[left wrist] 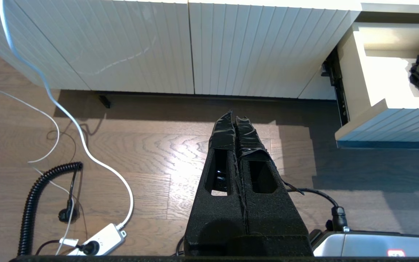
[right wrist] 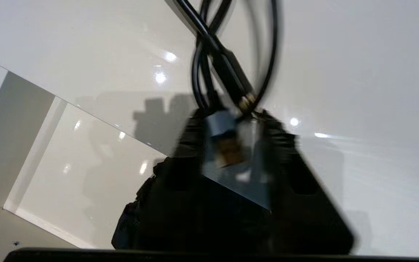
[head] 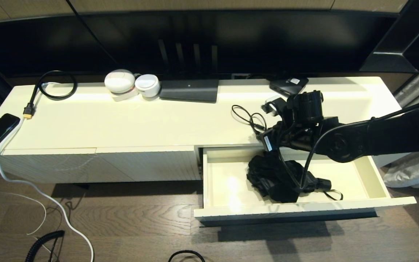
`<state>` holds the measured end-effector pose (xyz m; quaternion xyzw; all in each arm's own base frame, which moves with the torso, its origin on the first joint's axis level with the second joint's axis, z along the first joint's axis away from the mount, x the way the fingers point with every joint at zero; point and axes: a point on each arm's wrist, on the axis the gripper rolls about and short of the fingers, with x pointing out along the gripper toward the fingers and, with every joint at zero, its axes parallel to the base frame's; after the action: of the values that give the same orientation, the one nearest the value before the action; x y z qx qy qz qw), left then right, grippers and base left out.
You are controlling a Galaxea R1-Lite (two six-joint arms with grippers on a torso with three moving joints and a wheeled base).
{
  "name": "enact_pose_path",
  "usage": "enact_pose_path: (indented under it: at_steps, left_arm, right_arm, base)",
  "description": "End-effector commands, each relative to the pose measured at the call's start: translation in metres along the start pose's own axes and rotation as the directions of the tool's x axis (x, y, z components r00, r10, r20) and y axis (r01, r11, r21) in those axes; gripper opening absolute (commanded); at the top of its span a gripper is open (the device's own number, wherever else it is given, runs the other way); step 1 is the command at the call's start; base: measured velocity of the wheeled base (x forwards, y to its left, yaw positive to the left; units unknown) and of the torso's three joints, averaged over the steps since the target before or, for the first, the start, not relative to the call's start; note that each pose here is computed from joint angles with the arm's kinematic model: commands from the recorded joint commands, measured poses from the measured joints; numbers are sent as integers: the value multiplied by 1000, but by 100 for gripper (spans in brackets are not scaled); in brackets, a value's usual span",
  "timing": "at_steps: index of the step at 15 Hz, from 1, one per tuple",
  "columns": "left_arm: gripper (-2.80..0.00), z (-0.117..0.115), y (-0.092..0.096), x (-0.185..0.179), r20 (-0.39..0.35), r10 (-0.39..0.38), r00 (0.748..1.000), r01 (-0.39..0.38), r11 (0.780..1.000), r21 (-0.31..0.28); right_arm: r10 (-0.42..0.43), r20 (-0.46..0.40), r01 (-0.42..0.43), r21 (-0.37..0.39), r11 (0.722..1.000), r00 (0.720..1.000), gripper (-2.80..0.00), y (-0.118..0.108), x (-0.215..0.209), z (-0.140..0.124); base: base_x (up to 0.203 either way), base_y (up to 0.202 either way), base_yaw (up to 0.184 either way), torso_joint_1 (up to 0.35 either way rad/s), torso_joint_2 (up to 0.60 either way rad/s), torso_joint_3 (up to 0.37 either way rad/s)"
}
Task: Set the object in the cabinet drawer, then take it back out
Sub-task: Put the data cable in the drawer
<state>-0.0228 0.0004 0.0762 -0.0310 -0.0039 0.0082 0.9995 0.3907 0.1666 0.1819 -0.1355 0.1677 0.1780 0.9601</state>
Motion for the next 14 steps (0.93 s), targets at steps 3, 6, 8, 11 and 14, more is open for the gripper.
enact_pose_path:
  at_steps: [3,6,8,11,14]
  left_arm:
    - [-280,0,0,0,0,0,1000,0,1000,-1]
    - [-280,0,0,0,1,1,1000,-1,1000,-1]
    - [-280,0,0,0,1,1,1000,-1,1000,-1]
    - [-280,0,0,0,2,1,1000,-1,1000,-1]
    - [-280,0,0,0,0,0,1000,0,1000,-1]
  right_arm:
    - [1,26,-1,-4,1000,1000,-280,2,-7,8]
    - [-13,53,13,-8,1000,998,-280,-1,-19,18]
    - [-15,63,16,-11,1000,998,-280,-2,-25,21]
    - [-21,85,23,-12,1000,996,-280,-5,-44,27]
    - [-30,92,33,-26,999,995,-280,-9,-71,28]
  base:
    - [0,0,0,0,0,0]
    - [0,0,0,0,0,0]
    - [0,0,0,0,0,0]
    - [0,0,0,0,0,0]
    - [0,0,0,0,0,0]
